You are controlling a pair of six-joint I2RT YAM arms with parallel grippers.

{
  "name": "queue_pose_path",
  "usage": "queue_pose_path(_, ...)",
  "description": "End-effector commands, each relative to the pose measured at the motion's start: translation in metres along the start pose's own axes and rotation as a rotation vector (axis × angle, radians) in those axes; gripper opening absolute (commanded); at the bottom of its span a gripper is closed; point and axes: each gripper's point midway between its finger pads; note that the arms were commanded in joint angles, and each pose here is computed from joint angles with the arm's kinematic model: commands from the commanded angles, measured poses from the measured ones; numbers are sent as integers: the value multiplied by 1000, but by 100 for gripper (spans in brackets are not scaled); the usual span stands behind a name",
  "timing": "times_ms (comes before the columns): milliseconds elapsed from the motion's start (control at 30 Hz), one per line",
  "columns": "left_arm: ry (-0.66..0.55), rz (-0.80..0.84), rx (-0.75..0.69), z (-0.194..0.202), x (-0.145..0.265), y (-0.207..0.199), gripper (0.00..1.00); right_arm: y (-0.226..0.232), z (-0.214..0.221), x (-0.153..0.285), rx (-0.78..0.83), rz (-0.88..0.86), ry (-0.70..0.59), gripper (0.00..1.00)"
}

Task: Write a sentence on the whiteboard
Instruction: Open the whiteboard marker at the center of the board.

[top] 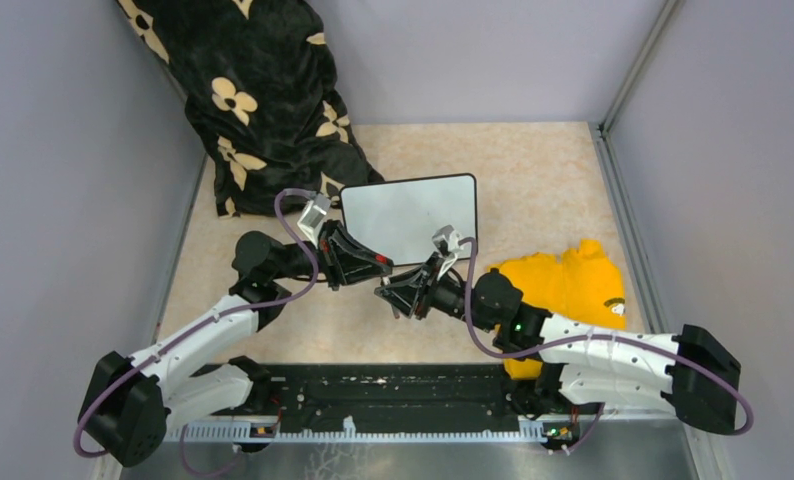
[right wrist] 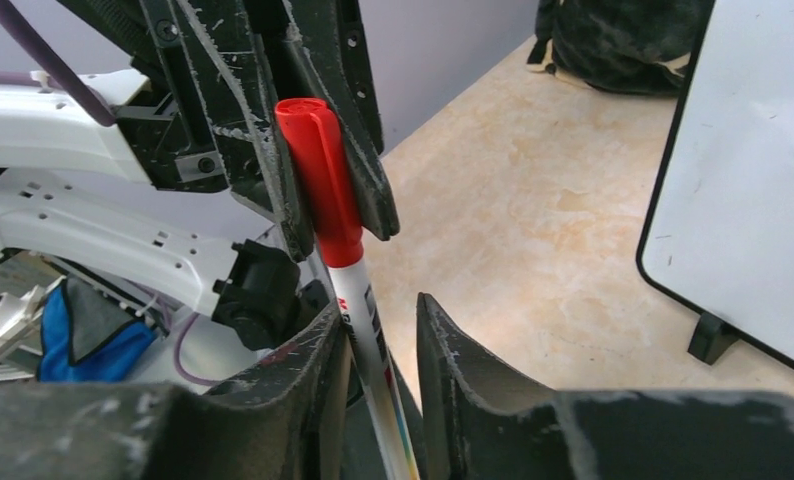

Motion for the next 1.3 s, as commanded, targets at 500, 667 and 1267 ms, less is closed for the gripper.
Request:
queue_pose_path(500,-63,35,-74,-7,4,-14,0,-7,24,22,18,-1,57,0)
queue_pose_path(667,-89,0,-74,-10,5,-8,0,-10,31,26,20,8,74,0)
queue_pose_path(1267,-172,-99,-95,-20,10,7,0,-14,35,32,21,22,74,0)
Point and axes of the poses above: each gripper's point midway between its finger pads, its own x axis back along the fingers, its own y axis along the line the jaws close on, z = x × y, and after that the axes turned 11 degrees about x, right-handed
